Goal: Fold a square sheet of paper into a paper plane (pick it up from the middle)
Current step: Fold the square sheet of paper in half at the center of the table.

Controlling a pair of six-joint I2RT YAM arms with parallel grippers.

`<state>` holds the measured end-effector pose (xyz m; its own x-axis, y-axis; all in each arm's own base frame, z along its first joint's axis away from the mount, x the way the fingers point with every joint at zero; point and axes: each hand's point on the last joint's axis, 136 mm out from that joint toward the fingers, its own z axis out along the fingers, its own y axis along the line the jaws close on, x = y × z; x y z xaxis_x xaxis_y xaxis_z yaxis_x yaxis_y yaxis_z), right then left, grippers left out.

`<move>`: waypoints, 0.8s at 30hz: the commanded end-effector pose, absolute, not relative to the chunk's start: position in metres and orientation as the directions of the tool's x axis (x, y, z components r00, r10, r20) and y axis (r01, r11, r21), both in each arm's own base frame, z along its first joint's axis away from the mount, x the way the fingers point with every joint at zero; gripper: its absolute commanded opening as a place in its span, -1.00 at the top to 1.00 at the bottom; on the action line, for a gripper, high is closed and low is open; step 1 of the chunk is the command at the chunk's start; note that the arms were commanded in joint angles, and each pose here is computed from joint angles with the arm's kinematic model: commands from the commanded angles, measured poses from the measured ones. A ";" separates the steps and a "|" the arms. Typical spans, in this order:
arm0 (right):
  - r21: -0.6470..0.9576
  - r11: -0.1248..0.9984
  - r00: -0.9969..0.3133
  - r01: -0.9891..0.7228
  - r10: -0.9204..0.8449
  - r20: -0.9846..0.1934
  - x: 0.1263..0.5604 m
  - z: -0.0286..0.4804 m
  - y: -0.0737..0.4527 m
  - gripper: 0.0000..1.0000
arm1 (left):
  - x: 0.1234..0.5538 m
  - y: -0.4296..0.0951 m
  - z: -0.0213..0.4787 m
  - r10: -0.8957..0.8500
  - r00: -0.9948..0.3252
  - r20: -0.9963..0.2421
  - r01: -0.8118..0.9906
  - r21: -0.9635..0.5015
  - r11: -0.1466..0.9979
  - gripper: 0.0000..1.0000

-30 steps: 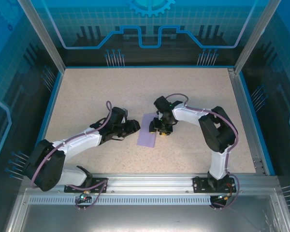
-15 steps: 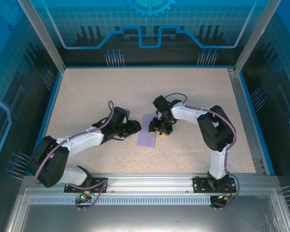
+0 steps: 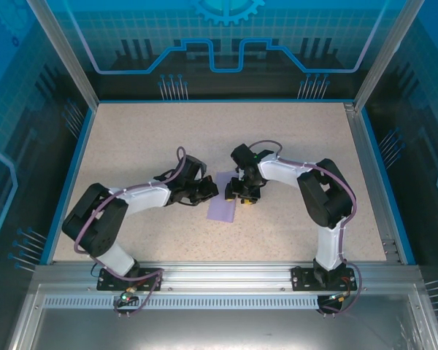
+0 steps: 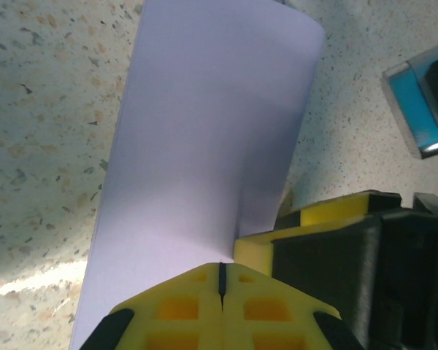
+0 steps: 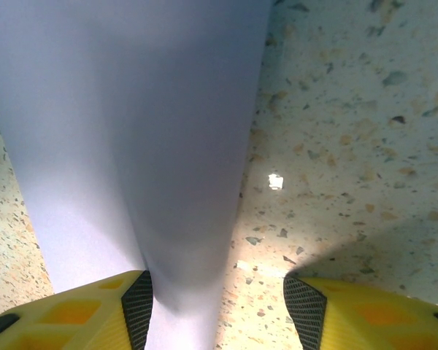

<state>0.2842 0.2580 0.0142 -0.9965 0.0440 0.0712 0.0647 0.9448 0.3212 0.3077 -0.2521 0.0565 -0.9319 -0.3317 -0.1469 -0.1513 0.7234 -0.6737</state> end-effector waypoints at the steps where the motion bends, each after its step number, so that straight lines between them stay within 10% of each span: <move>1: 0.155 0.985 -0.988 0.070 0.048 0.146 0.263 -0.033 0.228 -0.15 | 0.315 -0.257 0.056 -0.307 -0.939 -0.153 -0.128 -0.675 0.727 1.00; 24: 0.242 0.969 -0.997 0.053 0.037 0.067 0.280 -0.008 0.244 -0.20 | 0.299 -0.242 -0.014 -0.326 -0.944 -0.057 -0.233 -0.582 0.779 1.00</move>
